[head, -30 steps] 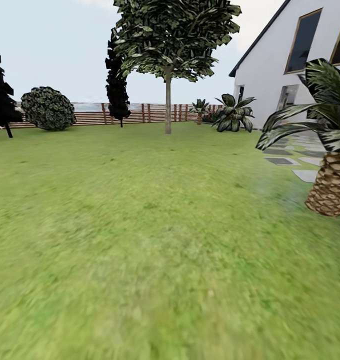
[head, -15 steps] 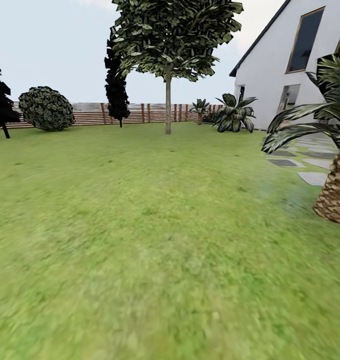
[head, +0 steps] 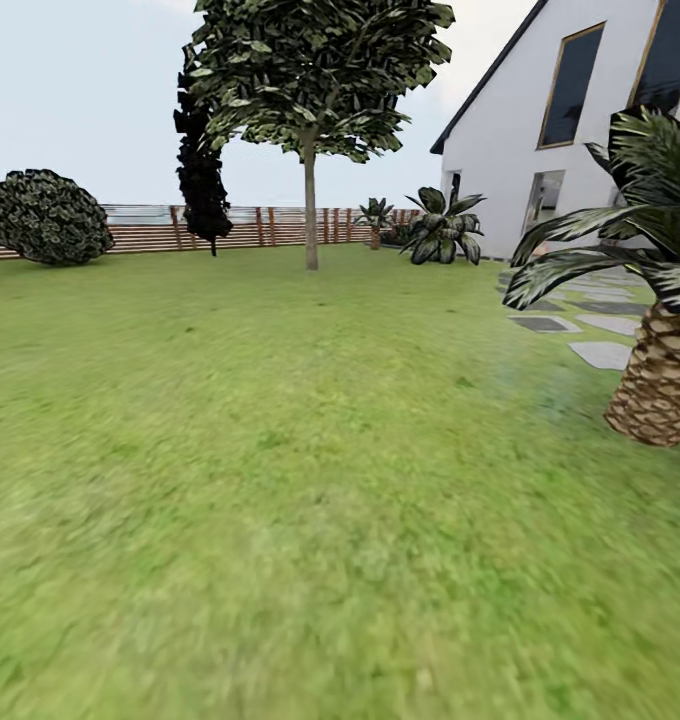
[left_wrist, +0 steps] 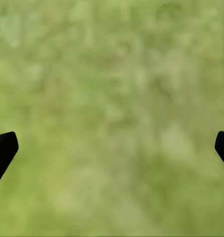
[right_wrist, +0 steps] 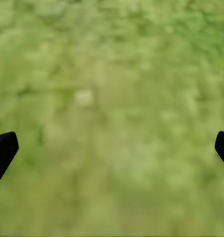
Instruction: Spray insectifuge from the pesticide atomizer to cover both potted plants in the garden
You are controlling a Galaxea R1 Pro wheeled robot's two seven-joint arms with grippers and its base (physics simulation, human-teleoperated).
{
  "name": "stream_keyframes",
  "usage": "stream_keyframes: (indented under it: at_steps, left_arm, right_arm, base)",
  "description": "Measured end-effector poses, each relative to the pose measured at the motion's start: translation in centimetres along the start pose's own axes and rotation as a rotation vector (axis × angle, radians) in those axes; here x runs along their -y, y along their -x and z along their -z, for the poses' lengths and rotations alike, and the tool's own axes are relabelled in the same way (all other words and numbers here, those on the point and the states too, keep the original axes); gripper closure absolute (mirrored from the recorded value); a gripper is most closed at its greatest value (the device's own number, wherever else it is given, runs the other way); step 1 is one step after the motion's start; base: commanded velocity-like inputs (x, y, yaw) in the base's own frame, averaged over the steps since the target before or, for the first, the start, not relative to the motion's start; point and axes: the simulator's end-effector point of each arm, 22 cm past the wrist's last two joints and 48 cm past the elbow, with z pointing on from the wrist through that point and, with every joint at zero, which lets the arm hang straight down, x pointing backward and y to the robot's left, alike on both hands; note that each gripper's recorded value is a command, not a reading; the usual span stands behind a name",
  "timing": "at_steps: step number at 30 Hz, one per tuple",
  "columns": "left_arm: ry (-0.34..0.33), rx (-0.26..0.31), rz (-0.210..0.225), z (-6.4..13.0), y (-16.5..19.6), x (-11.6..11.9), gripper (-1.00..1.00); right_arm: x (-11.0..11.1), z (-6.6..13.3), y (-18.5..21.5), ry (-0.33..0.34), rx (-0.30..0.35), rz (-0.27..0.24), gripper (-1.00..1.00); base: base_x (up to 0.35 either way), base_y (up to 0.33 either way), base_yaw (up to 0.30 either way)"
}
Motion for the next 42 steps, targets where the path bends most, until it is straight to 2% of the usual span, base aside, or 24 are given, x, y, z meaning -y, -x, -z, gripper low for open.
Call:
stream_keyframes:
  at_steps: [8,36,42]
  left_arm:
    - [0.001,0.047,-0.001,0.0,1.0,0.0,-1.0]
    - [0.001,0.049,-0.002,0.0,1.0,0.0,-1.0]
    - [0.001,0.048,-0.002,0.0,1.0,0.0,-1.0]
  right_arm:
    - [0.0,0.0,0.0,0.0,0.0,0.0,-1.0]
    - [0.0,0.0,0.0,0.0,-0.001,0.0,-1.0]
    - [0.0,0.0,0.0,0.0,-0.001,0.0,-1.0]
  base:
    - [0.339,0.0,-0.002]
    - [0.339,0.0,-0.002]
    - [0.339,0.0,-0.173]
